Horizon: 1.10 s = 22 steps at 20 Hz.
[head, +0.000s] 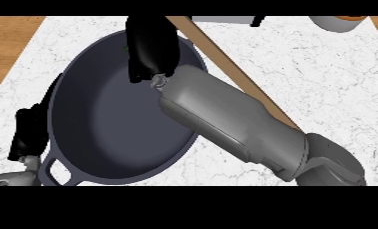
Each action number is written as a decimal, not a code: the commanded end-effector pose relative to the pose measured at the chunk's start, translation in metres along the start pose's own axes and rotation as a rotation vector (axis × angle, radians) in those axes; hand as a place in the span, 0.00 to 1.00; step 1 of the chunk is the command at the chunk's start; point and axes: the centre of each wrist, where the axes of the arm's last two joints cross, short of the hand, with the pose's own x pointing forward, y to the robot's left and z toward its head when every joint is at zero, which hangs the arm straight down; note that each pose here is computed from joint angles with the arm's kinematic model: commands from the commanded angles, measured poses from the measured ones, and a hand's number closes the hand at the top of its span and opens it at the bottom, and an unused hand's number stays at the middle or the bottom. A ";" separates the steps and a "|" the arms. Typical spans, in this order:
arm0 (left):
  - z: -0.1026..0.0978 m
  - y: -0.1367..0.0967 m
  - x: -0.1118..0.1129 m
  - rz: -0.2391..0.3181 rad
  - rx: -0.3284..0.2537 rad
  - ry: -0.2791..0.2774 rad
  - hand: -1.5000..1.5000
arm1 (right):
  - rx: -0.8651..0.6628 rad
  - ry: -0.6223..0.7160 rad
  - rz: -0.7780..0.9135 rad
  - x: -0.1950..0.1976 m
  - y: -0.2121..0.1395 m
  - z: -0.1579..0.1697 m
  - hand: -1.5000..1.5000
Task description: Pick the bell pepper from the tray and place it in the pot
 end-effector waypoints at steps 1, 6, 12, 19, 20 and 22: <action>-0.009 0.003 0.009 -0.014 -0.001 -0.004 0.50 | 0.042 0.051 -0.073 -0.020 0.013 -0.012 0.00; -0.003 -0.015 0.016 -0.006 -0.018 -0.026 0.50 | 0.059 0.080 -0.230 -0.032 0.007 -0.028 0.00; -0.006 0.000 0.013 -0.019 -0.026 -0.010 0.50 | 0.007 0.040 -0.282 -0.033 0.020 -0.022 0.00; -0.005 0.001 0.013 0.000 -0.007 -0.018 0.50 | -0.233 0.001 -0.694 -0.025 0.004 -0.007 0.00; -0.001 -0.008 0.015 0.007 -0.012 0.003 0.50 | -0.238 -0.005 -0.719 -0.023 -0.004 -0.014 0.00; 0.002 -0.006 0.012 0.010 0.006 0.004 0.50 | -0.197 0.011 -0.763 -0.021 -0.003 -0.009 0.00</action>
